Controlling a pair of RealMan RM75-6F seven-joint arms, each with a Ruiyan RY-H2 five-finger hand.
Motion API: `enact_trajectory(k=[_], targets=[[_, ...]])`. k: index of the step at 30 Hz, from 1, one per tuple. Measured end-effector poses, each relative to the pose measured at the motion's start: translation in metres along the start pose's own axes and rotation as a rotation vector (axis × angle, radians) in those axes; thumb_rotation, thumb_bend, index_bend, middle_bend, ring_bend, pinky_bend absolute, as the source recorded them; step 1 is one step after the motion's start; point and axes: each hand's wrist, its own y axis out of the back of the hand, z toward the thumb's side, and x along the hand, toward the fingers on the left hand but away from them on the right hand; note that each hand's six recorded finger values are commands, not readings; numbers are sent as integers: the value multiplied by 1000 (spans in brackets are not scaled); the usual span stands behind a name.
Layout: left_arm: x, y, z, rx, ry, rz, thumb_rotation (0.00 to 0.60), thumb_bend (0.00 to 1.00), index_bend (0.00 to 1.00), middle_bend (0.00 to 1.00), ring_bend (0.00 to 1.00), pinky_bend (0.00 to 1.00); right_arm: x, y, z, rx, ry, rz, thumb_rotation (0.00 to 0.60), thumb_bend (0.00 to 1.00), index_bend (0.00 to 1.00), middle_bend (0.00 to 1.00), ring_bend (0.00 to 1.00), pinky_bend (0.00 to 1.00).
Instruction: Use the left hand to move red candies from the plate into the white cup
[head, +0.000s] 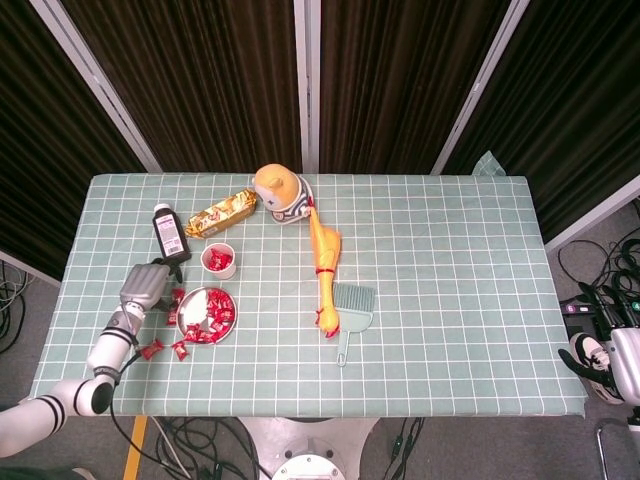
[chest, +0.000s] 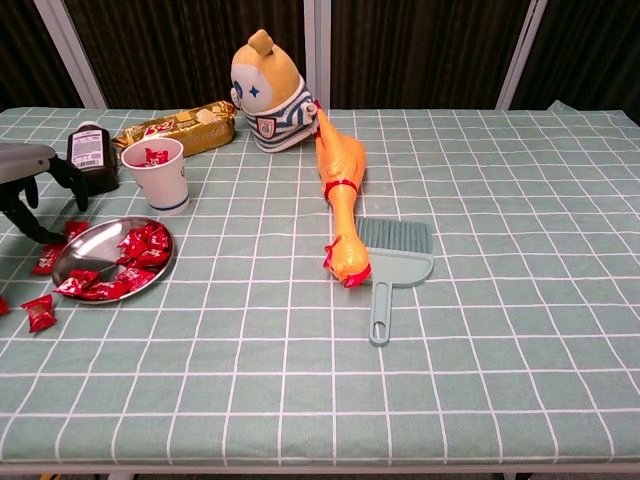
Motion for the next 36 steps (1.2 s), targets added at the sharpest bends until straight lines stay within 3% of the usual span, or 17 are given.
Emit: enact_trajectory(k=[20, 29, 36], targets=[[12, 4, -12, 30, 67, 23, 600, 222, 504, 310, 215, 400, 1, 1, 0, 2, -3, 0, 600, 101, 89, 240, 80, 331], [5, 11, 9, -36, 14, 26, 600, 220, 492, 310, 215, 400, 2, 2, -1, 5, -5, -3, 600, 101, 89, 240, 80, 331], [11, 7, 11, 1, 17, 11, 600, 220, 491, 310, 215, 400, 4, 3, -2, 6, -13, -4, 600, 101, 91, 240, 80, 331]])
